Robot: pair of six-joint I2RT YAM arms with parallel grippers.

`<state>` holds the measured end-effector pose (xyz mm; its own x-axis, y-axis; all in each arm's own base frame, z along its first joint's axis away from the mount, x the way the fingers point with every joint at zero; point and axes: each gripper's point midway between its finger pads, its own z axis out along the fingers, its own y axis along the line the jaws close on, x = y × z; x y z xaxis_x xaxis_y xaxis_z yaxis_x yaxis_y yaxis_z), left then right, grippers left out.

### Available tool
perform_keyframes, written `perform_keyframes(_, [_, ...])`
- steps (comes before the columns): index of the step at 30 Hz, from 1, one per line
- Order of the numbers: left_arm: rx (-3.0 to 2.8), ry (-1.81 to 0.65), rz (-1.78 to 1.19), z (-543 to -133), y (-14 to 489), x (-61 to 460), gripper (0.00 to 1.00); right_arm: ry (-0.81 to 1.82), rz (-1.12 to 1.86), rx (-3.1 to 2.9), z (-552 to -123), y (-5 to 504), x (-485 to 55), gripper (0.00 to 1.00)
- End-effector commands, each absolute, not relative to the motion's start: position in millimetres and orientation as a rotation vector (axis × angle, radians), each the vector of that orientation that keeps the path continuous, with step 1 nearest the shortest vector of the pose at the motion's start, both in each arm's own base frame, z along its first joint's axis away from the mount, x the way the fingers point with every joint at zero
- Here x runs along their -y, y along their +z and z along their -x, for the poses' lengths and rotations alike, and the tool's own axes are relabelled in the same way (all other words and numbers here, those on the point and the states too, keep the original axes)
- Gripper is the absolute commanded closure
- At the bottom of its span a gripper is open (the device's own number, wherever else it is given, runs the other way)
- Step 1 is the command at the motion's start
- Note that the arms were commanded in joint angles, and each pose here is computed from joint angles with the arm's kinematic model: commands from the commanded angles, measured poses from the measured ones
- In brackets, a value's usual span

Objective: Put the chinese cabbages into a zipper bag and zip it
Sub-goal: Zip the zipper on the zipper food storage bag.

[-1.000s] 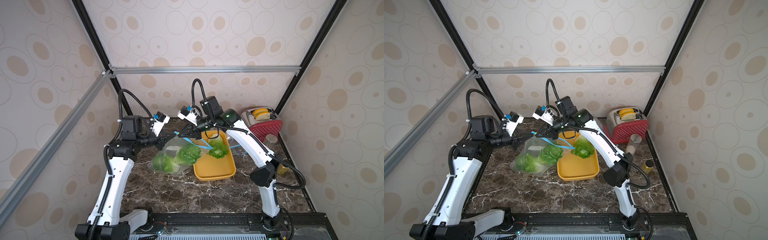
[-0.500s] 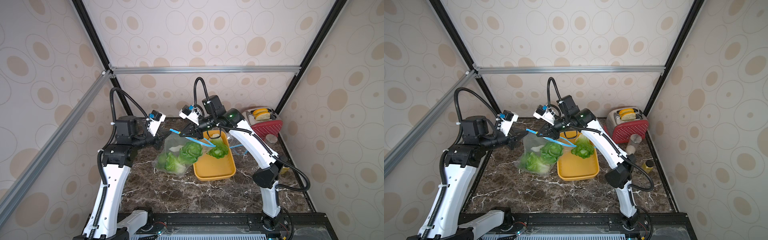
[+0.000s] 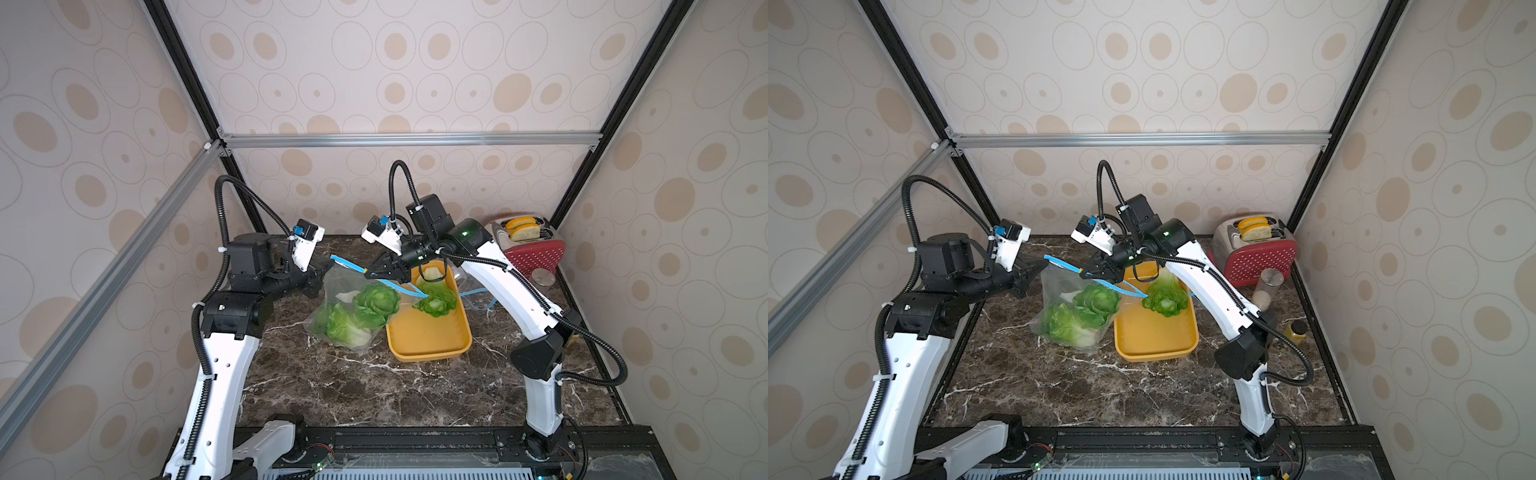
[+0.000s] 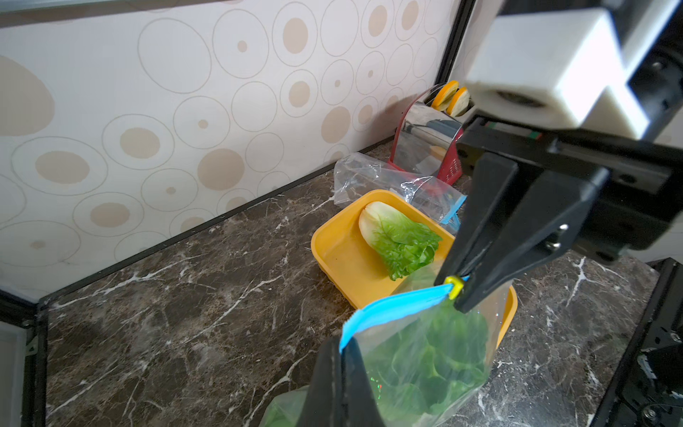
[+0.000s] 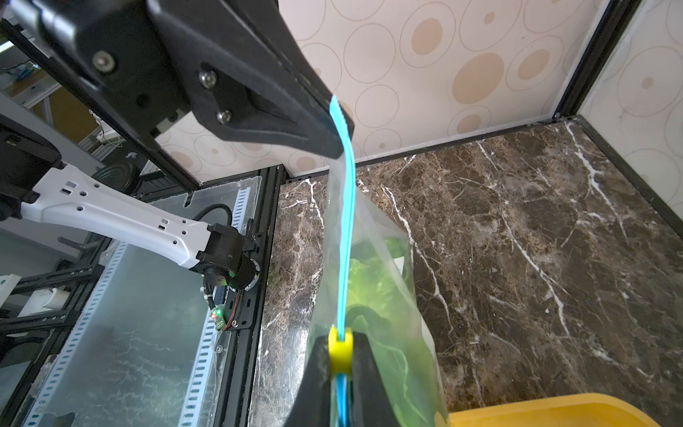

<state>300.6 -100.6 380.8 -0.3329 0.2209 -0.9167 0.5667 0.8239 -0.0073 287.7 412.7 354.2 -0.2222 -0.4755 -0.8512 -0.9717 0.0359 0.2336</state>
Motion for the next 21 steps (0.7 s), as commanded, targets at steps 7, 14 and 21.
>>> perform_keyframes(7, [-1.862, -0.194, -0.382, -310, 420, 60, 1.00, 1.066, 1.398, -1.883, -278, 347, -379, 0.97])
perform_keyframes(14, [-1.877, -0.126, -0.291, -317, 426, 44, 1.00, 1.020, 1.338, -1.953, -278, 337, -362, 0.98])
perform_keyframes(21, [-1.901, -0.082, -0.228, -321, 424, 32, 1.00, 0.950, 1.293, -2.041, -277, 321, -345, 0.99])
